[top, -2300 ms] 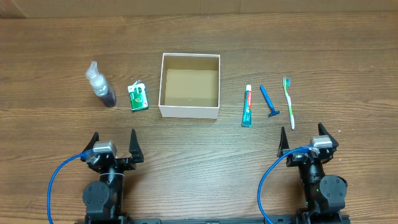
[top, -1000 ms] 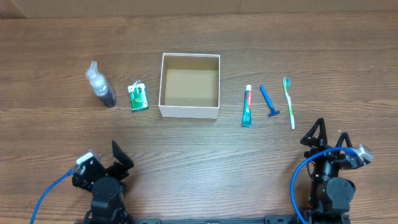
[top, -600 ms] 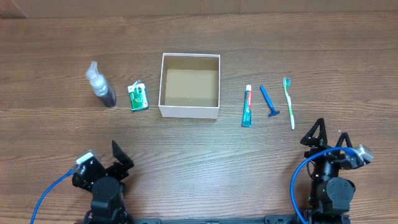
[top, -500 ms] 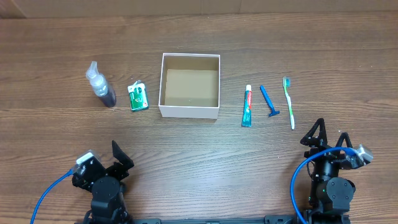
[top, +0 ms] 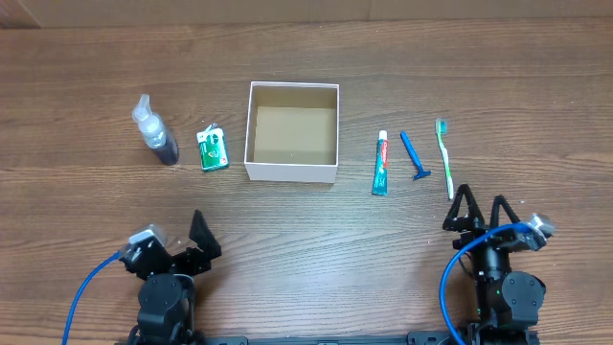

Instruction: Pack container

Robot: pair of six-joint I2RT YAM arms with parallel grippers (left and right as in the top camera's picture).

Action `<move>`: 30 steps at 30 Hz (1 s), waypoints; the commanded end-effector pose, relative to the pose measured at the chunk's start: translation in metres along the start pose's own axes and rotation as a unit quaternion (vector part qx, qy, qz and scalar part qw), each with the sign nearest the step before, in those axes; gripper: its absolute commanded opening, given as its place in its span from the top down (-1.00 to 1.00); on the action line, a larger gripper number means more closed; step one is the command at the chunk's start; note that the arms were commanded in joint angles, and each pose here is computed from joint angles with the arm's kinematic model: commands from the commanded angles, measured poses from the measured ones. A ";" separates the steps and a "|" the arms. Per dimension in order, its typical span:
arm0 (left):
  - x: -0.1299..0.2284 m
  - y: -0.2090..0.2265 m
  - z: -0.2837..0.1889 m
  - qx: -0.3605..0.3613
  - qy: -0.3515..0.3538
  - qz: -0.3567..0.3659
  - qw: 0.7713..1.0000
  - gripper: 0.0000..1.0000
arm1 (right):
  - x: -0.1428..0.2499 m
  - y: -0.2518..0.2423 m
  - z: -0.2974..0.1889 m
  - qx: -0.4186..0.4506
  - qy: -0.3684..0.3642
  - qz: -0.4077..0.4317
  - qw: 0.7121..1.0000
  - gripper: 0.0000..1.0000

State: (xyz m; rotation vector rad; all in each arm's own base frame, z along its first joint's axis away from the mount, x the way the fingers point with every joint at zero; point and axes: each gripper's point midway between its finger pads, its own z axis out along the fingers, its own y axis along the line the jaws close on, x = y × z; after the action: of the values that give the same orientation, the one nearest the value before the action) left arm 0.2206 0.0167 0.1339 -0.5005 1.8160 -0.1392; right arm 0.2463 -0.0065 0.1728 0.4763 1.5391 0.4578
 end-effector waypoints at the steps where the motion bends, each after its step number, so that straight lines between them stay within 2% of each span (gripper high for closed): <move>1: -0.004 -0.035 -0.010 0.093 0.019 0.026 0.995 -1.00 | 0.017 0.029 -0.003 -0.081 0.055 -0.002 0.995 -1.00; 6: -0.058 -0.057 -0.032 0.103 0.002 0.066 0.992 -1.00 | 0.001 0.054 -0.009 -0.093 0.105 -0.050 0.989 -1.00; 13: -0.110 -0.091 -0.016 0.060 0.116 0.115 0.985 -1.00 | -0.063 0.087 0.011 -0.012 0.224 -0.100 0.969 -1.00; 19: -0.150 -0.135 0.006 0.068 0.185 0.126 0.972 -1.00 | -0.095 0.091 0.043 0.088 0.345 -0.088 0.930 -1.00; 21: -0.151 -0.140 0.018 0.069 0.205 0.184 0.959 -1.00 | -0.087 0.084 0.061 0.110 0.388 -0.078 0.912 -1.00; 24: -0.140 -0.133 0.018 0.057 0.232 0.196 0.951 -1.00 | -0.066 0.070 0.069 0.129 0.426 -0.069 0.893 -1.00; 27: -0.148 -0.112 0.020 0.012 0.229 0.170 0.958 -1.00 | -0.052 0.059 0.072 0.144 0.454 -0.063 0.877 -1.00; 29: -0.175 -0.079 0.019 -0.050 0.208 0.111 0.971 -1.00 | -0.045 0.051 0.070 0.155 0.472 -0.073 0.865 -1.00; 30: -0.179 -0.075 0.019 -0.050 0.206 0.099 0.972 -1.00 | -0.044 0.051 0.069 0.157 0.473 -0.074 0.864 -1.00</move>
State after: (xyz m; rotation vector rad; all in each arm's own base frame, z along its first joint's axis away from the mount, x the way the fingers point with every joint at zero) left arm 0.2975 -0.0098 0.2856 -0.1904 2.3675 -0.0288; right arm 0.3145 0.0145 0.2315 0.4088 2.6230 0.3647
